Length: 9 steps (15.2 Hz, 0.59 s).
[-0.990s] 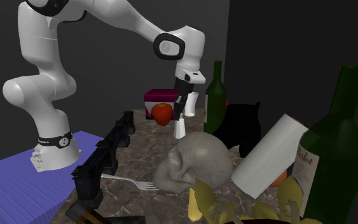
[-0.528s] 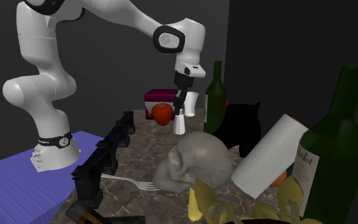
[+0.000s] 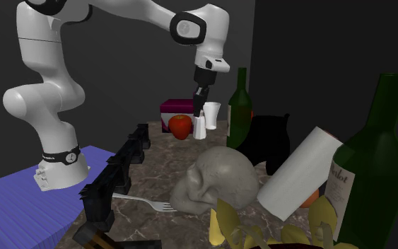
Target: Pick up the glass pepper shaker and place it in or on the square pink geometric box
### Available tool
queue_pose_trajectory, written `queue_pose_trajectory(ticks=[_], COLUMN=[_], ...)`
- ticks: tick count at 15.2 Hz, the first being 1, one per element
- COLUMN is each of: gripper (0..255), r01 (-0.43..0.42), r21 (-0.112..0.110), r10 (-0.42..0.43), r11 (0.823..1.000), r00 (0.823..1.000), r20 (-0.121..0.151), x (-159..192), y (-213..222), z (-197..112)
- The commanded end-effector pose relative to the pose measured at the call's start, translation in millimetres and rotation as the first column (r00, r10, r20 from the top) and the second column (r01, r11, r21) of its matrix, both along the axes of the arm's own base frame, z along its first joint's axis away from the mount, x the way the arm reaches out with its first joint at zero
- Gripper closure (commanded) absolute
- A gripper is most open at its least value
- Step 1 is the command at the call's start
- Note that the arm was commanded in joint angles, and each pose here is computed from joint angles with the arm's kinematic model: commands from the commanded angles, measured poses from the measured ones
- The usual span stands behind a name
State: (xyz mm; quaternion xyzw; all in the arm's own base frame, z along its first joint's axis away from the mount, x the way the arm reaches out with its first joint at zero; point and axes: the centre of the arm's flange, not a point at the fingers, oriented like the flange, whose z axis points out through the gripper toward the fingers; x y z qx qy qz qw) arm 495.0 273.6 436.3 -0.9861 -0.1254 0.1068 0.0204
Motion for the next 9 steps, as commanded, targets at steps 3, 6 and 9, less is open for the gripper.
queue_pose_trajectory(ticks=[3,6,9], gripper=[255,255,255], r01=[0.0,0.0,0.0], r21=[0.0,0.0,0.0], r10=[0.0,0.0,0.0], r11=[1.0,1.0,1.0], r00=[1.0,1.0,1.0], r20=[0.0,0.0,0.0], x=[-1.0,-1.0,-1.0], y=[-0.5,-0.5,-0.5], z=[20.7,36.6,52.4])
